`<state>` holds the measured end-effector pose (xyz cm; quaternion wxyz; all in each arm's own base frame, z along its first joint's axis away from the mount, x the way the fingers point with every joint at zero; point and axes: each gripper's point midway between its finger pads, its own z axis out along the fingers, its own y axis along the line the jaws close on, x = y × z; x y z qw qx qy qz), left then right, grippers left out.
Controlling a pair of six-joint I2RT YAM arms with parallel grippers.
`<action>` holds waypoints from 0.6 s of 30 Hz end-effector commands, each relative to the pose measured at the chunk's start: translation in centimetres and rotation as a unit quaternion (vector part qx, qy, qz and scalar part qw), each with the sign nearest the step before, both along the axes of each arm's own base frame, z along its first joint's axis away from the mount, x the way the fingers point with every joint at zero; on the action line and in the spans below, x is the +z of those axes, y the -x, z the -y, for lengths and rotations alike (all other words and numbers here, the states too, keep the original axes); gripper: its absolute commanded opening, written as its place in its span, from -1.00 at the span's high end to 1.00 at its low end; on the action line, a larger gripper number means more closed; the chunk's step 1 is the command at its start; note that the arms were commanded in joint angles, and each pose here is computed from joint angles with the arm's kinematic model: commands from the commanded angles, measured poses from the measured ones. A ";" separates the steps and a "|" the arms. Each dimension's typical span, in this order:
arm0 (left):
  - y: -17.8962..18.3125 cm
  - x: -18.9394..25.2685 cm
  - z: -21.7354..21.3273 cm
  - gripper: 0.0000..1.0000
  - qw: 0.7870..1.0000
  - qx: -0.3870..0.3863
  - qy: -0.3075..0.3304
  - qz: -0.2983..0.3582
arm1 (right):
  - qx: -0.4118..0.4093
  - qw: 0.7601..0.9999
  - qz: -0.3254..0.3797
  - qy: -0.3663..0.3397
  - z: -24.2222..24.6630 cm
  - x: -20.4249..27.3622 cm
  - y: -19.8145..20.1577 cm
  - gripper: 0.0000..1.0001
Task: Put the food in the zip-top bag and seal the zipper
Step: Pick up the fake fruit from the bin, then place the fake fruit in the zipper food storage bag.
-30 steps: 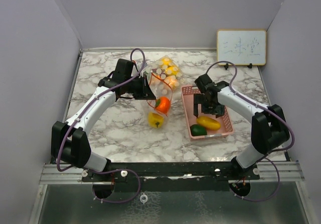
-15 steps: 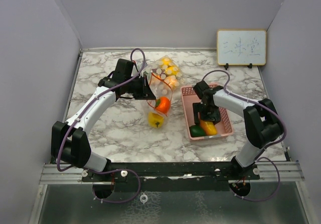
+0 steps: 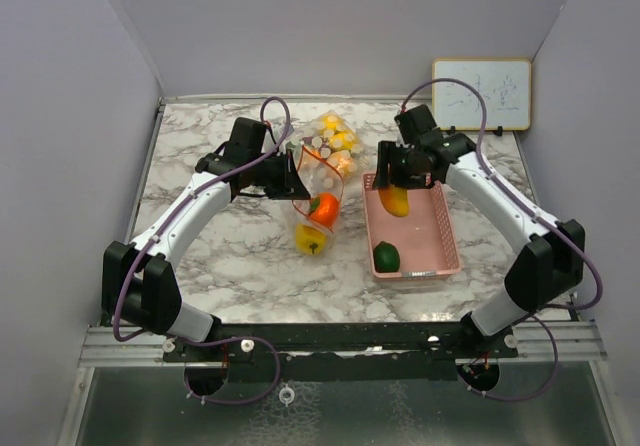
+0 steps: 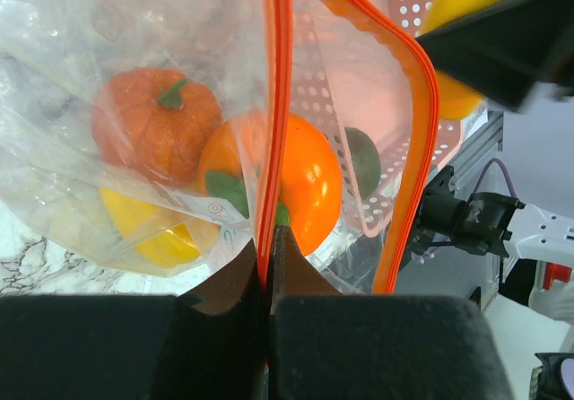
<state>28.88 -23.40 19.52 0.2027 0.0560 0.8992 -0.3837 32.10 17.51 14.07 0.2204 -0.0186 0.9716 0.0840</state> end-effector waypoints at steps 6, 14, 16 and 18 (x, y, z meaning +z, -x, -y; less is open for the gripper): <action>0.4 1.3 0.5 1.00 1.000 -0.018 0.013 0.012 | 0.155 0.930 0.163 -0.291 -13.9 16.1 -0.9 0.64; 0.5 2.0 0.5 1.00 1.000 -0.012 0.023 0.016 | 0.140 0.917 0.193 -0.320 -20.6 15.7 -1.3 0.55; 0.6 2.4 0.6 1.00 0.999 -0.010 0.027 0.017 | 0.101 0.930 0.204 -0.287 -19.9 13.7 -2.4 0.45; 0.7 2.9 0.6 1.00 0.999 -0.009 0.032 0.017 | 0.061 0.942 0.215 -0.251 -18.6 12.3 -3.2 0.40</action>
